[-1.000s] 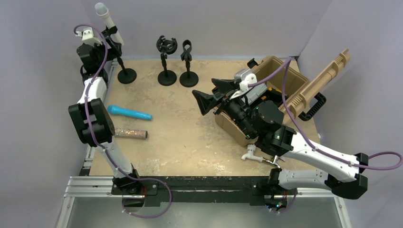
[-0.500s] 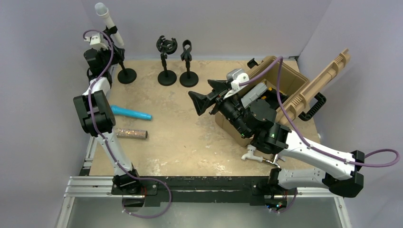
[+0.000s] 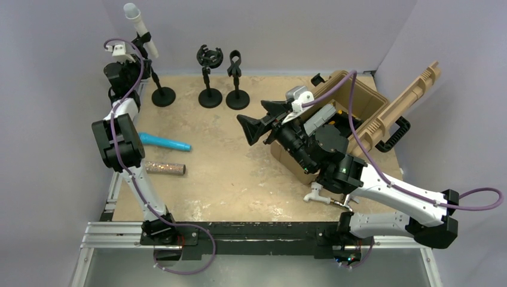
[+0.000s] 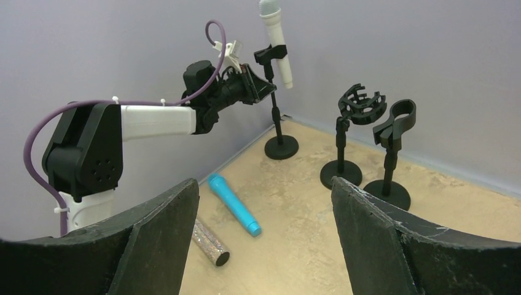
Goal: Remove the microphone from the stand
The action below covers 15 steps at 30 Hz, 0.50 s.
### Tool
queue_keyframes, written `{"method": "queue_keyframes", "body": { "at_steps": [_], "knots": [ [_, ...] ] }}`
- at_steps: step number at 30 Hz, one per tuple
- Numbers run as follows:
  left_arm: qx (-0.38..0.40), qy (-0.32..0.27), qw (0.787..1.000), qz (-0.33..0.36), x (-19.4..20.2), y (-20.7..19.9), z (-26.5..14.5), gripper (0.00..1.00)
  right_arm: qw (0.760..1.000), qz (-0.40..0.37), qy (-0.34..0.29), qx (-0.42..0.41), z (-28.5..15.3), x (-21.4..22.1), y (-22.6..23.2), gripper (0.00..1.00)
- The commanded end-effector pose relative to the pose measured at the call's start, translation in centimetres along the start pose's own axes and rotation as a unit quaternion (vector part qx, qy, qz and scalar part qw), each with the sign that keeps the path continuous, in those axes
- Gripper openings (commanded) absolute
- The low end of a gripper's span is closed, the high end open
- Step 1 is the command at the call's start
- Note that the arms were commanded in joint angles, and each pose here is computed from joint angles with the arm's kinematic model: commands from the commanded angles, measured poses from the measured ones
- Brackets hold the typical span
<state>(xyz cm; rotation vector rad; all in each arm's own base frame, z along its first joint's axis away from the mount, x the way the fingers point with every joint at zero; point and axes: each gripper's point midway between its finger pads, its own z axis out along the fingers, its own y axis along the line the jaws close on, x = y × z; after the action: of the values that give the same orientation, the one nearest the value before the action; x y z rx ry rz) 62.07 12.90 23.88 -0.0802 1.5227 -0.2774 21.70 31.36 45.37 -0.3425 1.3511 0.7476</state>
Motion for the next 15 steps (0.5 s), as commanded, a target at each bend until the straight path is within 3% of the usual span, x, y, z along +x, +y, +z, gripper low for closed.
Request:
{"method": "queue_keyframes", "body": {
  "at_steps": [1,2,12,13,15],
  "knots": [
    [0.039,-0.032,0.999,0.016,-3.0,-2.1,-0.6,0.03,0.999,0.025,-0.036,0.0,-0.6,-3.3,-0.1,0.77],
    [0.038,-0.033,0.999,0.014,-3.0,-2.1,-0.7,0.0,0.999,0.025,-0.035,-0.001,-0.7,-3.2,-0.1,0.77],
    [0.018,-0.045,0.999,0.014,-3.2,-3.9,-2.4,0.0,0.999,0.031,-0.036,-0.011,-0.5,-3.0,0.4,0.77],
    [0.016,-0.044,0.999,0.01,-3.1,-3.9,-2.3,0.04,0.999,0.031,-0.036,-0.012,-0.5,-3.0,0.4,0.77],
    [0.002,-0.046,0.999,0.002,-3.0,-3.4,-2.3,0.27,0.999,0.031,-0.035,-0.012,-0.6,-3.0,0.3,0.77]
  ]
}}
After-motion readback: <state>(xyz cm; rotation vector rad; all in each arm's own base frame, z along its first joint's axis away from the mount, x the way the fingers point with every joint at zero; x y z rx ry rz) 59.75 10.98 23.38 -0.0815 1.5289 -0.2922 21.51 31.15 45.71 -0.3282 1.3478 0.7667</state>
